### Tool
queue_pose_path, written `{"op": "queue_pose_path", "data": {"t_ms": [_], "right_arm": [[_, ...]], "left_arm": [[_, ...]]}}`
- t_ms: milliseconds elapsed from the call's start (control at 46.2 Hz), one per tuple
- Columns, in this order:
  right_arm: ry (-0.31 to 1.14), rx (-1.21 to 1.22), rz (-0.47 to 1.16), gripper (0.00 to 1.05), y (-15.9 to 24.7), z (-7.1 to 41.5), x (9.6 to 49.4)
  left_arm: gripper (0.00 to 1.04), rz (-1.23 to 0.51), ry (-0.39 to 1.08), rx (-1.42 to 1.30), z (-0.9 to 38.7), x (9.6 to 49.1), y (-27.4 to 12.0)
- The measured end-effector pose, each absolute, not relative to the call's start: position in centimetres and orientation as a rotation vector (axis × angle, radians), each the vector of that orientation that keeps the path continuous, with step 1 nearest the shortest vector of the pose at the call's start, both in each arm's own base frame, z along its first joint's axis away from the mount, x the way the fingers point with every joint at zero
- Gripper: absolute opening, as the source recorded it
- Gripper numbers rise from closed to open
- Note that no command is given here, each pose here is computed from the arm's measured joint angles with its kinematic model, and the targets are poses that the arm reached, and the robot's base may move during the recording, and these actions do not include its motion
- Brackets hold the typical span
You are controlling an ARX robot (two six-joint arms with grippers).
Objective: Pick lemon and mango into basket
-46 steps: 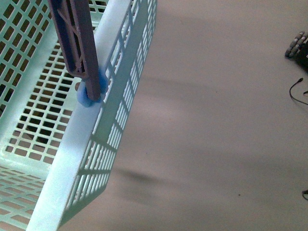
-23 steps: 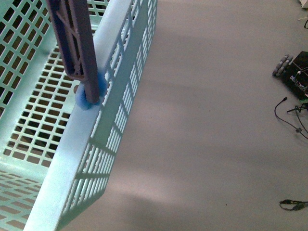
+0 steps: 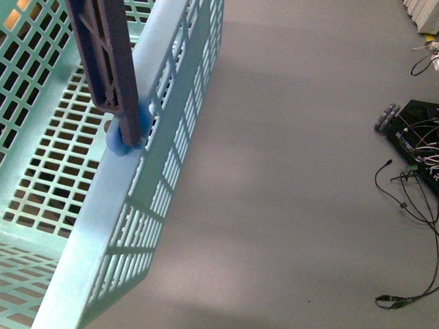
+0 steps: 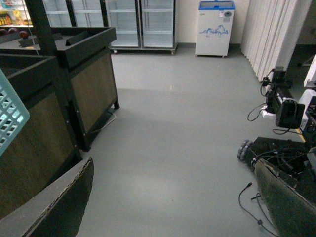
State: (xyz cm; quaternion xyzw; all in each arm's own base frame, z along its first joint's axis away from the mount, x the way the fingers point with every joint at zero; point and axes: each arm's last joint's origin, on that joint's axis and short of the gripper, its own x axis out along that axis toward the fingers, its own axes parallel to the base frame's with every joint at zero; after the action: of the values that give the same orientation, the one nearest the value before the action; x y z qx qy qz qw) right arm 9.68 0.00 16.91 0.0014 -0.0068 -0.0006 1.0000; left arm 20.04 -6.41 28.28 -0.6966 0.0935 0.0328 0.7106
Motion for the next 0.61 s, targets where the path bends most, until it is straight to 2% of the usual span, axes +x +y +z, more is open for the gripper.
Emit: {"op": "queue_pose_path", "data": {"t_ms": [606], "right_arm": [[-0.014, 0.003, -0.003, 0.96, -0.01, 16.91, 9.68]], "left_arm": [[0.07, 0.069, 0.208, -1.547, 28.35, 20.02, -6.45]]}}
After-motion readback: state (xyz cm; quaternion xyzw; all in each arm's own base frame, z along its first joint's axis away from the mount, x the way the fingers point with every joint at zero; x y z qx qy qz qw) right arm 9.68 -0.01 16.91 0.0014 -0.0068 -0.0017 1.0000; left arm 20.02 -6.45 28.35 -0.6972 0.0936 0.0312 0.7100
